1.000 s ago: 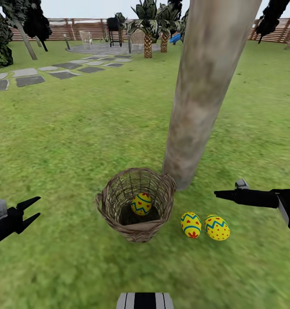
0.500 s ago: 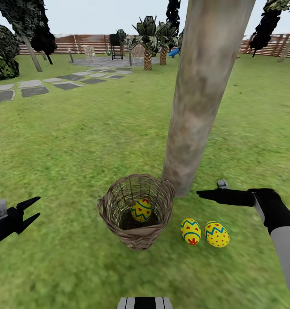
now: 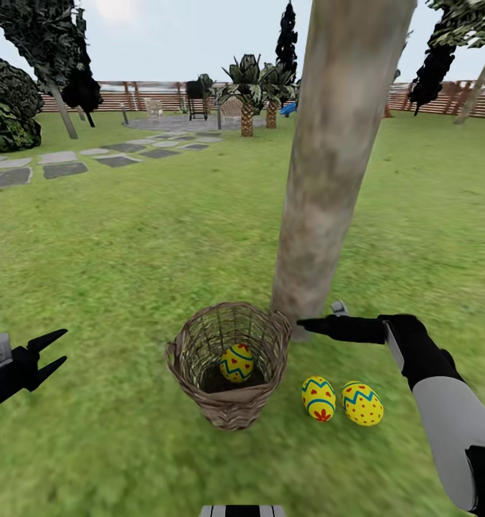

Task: Take the three Easter eggs out of the wicker basket on the lawn in the garden, then place them on the lawn next to a single tree (choose any tree) so that all three eggs are next to the same tree and none are left in the basket.

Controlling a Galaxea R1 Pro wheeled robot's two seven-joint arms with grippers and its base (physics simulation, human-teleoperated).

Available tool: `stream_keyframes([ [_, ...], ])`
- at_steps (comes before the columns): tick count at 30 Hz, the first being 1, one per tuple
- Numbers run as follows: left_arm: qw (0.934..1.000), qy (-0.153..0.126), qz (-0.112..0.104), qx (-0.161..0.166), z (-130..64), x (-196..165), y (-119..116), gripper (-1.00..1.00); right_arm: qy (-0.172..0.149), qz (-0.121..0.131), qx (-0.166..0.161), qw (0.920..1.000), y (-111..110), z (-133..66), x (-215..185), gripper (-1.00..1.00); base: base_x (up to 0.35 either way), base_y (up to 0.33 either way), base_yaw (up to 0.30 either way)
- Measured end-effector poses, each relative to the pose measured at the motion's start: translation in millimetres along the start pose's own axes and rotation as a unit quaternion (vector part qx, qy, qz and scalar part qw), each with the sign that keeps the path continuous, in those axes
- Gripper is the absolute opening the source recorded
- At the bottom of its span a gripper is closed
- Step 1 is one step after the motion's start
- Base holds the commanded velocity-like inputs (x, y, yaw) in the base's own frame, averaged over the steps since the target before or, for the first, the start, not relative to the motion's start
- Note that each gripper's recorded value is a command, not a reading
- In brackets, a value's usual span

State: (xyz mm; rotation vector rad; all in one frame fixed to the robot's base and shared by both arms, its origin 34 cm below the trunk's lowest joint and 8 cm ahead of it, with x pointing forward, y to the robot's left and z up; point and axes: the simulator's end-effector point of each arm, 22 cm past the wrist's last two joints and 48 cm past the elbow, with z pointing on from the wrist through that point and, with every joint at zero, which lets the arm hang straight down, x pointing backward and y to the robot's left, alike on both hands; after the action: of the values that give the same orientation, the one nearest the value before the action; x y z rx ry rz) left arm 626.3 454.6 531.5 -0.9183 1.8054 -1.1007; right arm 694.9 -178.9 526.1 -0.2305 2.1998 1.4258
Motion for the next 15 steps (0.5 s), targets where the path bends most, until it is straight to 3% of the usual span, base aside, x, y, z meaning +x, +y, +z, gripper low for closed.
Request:
stream_keyframes([
  [7,0.9999,-0.004,0.004,0.012,-5.1,-3.1,-14.4,1.0,-0.004,-0.011,0.022,0.9997,6.7,4.6,-6.2,1.0,0.0,0.0,0.0],
  [13,0.9997,-0.009,0.009,0.023,-10.2,-6.5,-27.3,1.0,-0.005,-0.017,0.131,0.9912,-15.5,38.5,-6.9,1.0,0.0,0.0,0.0],
  [15,0.9995,-0.011,0.01,0.027,-11.9,-7.5,-31.4,1.0,-0.005,-0.019,0.148,0.9888,-13.0,51.1,-6.4,1.0,0.0,0.0,0.0],
])
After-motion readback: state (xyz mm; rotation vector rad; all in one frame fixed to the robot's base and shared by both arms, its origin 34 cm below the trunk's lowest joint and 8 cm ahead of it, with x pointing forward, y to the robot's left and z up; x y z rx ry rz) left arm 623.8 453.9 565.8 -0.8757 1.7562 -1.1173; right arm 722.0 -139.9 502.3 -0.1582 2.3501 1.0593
